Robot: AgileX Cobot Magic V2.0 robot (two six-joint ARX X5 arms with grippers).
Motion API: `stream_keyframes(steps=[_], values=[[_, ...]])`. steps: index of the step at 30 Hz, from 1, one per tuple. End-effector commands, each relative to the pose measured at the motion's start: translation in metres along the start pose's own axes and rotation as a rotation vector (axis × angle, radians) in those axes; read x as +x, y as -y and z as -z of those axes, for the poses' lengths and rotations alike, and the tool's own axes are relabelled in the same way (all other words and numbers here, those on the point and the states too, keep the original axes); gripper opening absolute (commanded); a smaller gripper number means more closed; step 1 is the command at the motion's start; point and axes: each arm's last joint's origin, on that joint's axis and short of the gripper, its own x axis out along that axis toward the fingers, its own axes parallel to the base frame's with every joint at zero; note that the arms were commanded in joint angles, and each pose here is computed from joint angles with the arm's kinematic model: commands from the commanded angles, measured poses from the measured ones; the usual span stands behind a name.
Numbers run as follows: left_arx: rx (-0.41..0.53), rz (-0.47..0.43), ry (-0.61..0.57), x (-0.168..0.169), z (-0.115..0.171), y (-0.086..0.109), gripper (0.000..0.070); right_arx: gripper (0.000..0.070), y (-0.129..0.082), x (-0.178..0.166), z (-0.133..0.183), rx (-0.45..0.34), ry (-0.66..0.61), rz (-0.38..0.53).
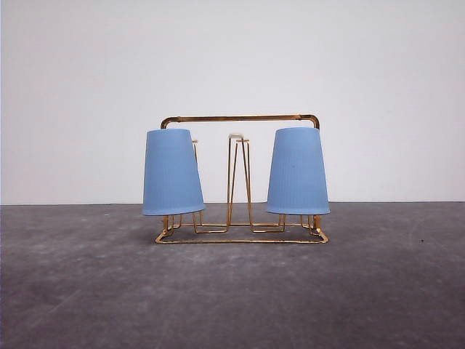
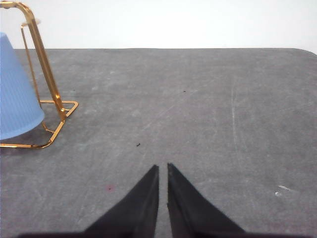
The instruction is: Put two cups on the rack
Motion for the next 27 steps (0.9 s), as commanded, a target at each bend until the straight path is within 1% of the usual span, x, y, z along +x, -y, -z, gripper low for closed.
stream_keyframes(steps=[1, 27], values=[[0.003, -0.001, -0.019, 0.0014, 0.0052, -0.0001, 0.0000, 0.0029, -0.0002, 0.0004, 0.0001, 0.003, 0.007, -0.002], [0.003, -0.001, -0.019, 0.0014, 0.0051, -0.0001, 0.0000, 0.0029, -0.0002, 0.0004, 0.0001, 0.003, 0.007, -0.002]])
